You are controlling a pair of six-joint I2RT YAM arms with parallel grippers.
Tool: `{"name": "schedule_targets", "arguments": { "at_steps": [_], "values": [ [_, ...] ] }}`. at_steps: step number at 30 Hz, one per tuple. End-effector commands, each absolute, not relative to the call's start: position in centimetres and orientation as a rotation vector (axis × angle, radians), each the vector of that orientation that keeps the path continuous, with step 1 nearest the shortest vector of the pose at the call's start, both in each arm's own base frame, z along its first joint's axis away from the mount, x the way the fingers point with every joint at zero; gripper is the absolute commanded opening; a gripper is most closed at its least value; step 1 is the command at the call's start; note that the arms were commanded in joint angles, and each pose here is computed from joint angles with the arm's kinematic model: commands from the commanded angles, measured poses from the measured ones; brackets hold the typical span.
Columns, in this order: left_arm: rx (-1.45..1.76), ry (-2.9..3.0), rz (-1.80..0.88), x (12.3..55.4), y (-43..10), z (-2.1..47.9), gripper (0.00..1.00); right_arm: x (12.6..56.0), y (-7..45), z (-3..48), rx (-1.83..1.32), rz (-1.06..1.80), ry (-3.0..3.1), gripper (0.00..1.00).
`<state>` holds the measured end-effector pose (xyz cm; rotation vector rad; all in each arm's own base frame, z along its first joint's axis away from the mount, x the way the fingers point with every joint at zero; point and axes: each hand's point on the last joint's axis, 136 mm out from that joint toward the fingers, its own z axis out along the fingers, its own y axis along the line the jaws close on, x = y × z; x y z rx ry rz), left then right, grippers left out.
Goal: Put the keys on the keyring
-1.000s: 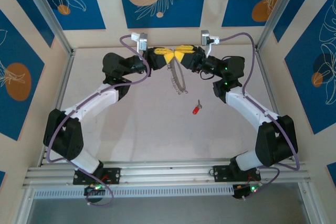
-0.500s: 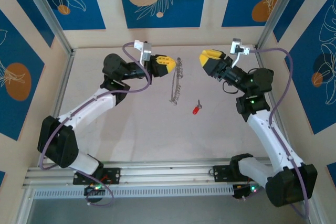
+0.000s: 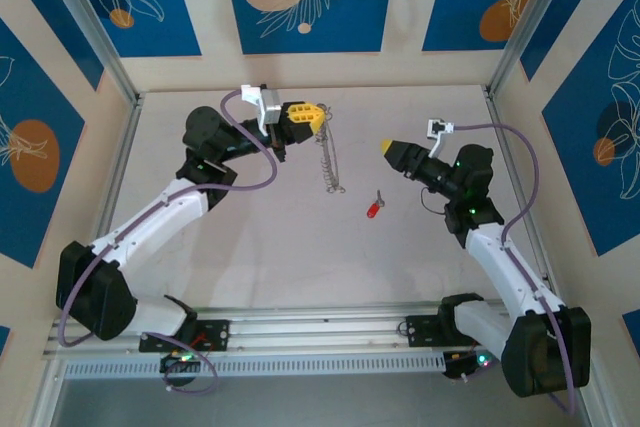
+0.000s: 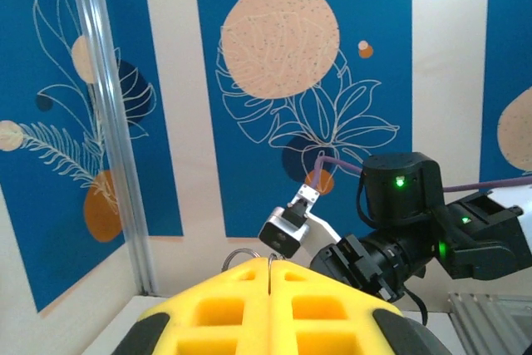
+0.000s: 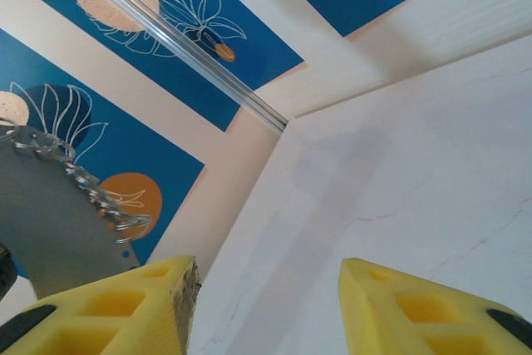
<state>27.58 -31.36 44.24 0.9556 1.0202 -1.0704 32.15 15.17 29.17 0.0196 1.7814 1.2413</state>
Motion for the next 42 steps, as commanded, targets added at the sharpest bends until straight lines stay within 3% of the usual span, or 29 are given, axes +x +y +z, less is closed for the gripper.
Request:
{"name": "schedule_targets", "arguments": {
  "at_steps": [1, 18, 42],
  "values": [
    [0.94, 0.978, -0.999, 27.2, -31.0, 45.5, 0.0, 31.9, 16.3, 31.1, -0.07, 1.293, 1.726, 0.48],
    [0.845, 1.214, -1.136, 30.1, -32.4, 43.0, 0.0, 30.3, 22.2, 40.9, -0.477, 1.421, 1.416, 0.42],
    [0.795, 1.285, -1.253, 31.1, -33.3, 43.0, 0.0, 30.6, 25.0, 41.8, -0.572, 1.497, 1.363, 0.34]
  ]
}}
